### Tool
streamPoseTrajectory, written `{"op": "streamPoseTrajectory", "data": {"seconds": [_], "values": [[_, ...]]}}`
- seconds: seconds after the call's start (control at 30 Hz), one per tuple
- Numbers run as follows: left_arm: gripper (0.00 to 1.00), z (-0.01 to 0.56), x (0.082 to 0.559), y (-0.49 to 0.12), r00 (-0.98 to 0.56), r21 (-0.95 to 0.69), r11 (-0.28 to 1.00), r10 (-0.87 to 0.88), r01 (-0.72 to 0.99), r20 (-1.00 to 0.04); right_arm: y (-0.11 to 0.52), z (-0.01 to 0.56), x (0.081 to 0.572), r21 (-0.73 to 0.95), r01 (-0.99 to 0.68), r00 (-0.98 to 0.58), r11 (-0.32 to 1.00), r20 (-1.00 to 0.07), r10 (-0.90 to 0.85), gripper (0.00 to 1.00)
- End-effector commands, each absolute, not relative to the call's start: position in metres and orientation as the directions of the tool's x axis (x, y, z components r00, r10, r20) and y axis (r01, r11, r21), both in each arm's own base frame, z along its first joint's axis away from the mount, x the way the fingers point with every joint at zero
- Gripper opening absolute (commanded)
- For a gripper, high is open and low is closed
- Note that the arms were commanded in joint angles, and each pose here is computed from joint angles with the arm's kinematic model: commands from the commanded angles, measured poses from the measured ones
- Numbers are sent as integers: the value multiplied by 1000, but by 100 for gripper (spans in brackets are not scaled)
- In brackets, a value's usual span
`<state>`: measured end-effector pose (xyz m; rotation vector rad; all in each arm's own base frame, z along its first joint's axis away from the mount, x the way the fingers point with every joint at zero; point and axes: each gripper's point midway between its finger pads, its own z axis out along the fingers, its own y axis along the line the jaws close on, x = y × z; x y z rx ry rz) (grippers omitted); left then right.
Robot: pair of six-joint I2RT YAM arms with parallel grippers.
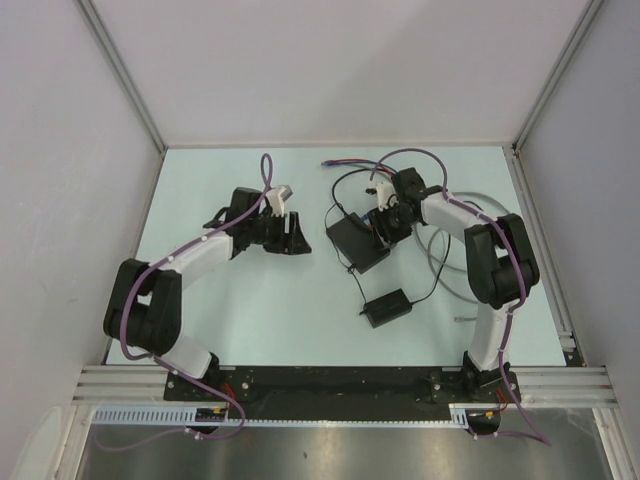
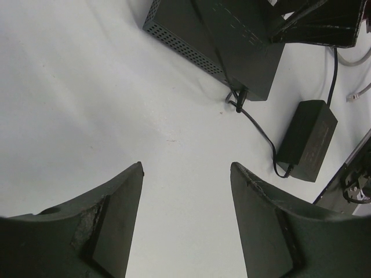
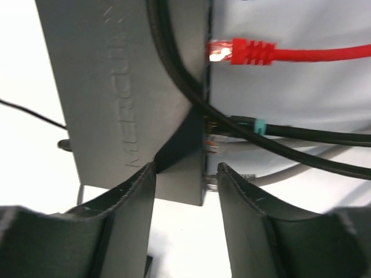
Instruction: Pull the plug from the switch port
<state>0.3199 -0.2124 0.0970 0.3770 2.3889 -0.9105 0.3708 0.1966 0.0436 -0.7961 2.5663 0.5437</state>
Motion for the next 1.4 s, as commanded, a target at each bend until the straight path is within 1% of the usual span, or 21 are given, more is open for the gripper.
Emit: {"op": "streamPoseTrajectory", "data": {"seconds": [0.0,0.07,0.27,0.4,0.5,0.57,0.63,0.7,0.73,0.83,0.9,0.97,1.0,1.03,1.07,1.1,1.13,1.17,1.2,1.3,1.37], "values": [[68,114,323,-212,-759,-492,725,65,482,-647,212,50,352,312,-600,-774,736,-458,-437,48],[68,113,321,-211,-759,-490,726,67,483,-648,218,53,347,323,-609,-770,725,-460,-442,46],[68,114,319,-209,-751,-480,728,72,490,-656,246,70,323,367,-638,-755,677,-467,-460,43],[68,118,317,-210,-745,-481,719,76,501,-663,260,74,311,344,-683,-717,644,-481,-504,44],[68,132,309,-219,-727,-503,655,105,564,-678,256,81,315,333,-673,-721,660,-492,-487,46],[67,141,298,-227,-716,-527,581,146,621,-682,250,97,318,337,-670,-719,662,-520,-462,49],[65,141,294,-229,-706,-517,568,169,640,-688,245,106,317,332,-676,-710,658,-533,-461,54],[60,139,286,-234,-693,-503,541,224,673,-685,245,117,314,319,-707,-678,631,-560,-476,57],[57,142,289,-237,-639,-451,517,271,728,-720,245,120,312,324,-712,-674,623,-563,-478,59],[53,134,287,-244,-553,-346,494,371,798,-746,249,127,313,339,-733,-653,590,-593,-471,59],[52,129,286,-249,-492,-272,479,425,834,-760,250,127,318,353,-726,-659,590,-600,-453,53],[52,127,283,-254,-450,-229,463,452,856,-770,251,126,324,379,-715,-673,587,-601,-432,42],[52,132,289,-255,-400,-172,465,451,868,-798,252,121,328,399,-700,-691,592,-587,-422,38],[52,127,286,-254,-388,-154,469,458,870,-800,255,122,329,423,-694,-701,583,-583,-411,30],[53,127,283,-257,-363,-130,462,462,878,-809,253,118,331,445,-676,-719,587,-570,-396,26],[67,132,288,-259,-331,-97,470,447,877,-831,257,119,335,468,-661,-734,586,-567,-375,18],[77,128,290,-253,-335,-69,511,450,857,-828,260,111,334,506,-644,-755,574,-543,-369,14],[80,126,288,-254,-334,-62,522,446,851,-830,263,111,335,523,-638,-761,565,-539,-362,11],[79,127,288,-256,-321,-51,524,438,850,-840,266,112,336,537,-639,-762,551,-539,-358,6],[74,113,272,-264,-278,-13,472,495,881,-823,275,97,331,578,-624,-781,526,-496,-380,1],[71,103,271,-266,-270,12,479,516,878,-813,278,84,332,610,-597,-802,521,-456,-385,1]]}}
